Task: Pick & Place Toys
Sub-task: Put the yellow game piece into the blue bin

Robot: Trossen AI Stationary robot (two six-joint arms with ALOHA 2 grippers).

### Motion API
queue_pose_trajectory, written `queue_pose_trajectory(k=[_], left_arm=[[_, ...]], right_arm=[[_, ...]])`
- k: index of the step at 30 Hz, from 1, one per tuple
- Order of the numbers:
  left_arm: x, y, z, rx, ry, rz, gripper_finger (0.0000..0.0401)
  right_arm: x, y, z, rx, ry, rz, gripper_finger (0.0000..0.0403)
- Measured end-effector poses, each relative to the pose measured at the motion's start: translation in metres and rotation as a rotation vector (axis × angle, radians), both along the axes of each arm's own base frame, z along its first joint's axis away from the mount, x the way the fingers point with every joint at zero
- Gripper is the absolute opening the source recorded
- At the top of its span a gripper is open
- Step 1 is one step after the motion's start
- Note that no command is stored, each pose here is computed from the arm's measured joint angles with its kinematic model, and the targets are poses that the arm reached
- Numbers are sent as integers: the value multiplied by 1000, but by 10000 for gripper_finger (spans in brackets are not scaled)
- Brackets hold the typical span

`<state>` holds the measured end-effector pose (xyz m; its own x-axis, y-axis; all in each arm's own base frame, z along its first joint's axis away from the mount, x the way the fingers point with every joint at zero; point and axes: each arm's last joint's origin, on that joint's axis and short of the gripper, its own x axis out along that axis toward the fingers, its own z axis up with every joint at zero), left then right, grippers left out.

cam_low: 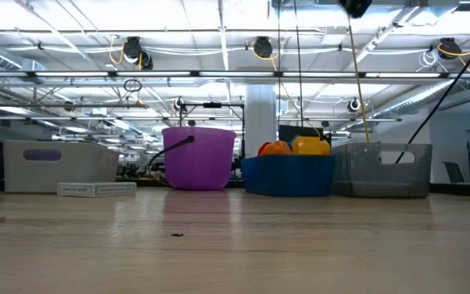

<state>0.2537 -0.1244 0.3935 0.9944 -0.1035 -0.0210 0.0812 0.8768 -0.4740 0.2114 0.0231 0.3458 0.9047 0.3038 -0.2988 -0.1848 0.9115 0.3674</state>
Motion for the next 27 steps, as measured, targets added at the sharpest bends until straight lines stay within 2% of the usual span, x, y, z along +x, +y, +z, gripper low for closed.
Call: queue_pose_trajectory(k=[5,11,17,22,27], left_arm=[[0,0,0,0,0,1,266],[0,0,0,0,0,1,266],[0,0,0,0,0,1,266],[0,0,0,0,0,1,266],[0,0,0,0,0,4,266]], right_arm=[[-18,56,-11,-138,88,145,255],[-41,105,-45,-330,338,283,255],[-50,148,-82,-560,472,445,256],[-51,168,-104,-602,555,474,256],[-45,182,-129,-629,572,496,256]])
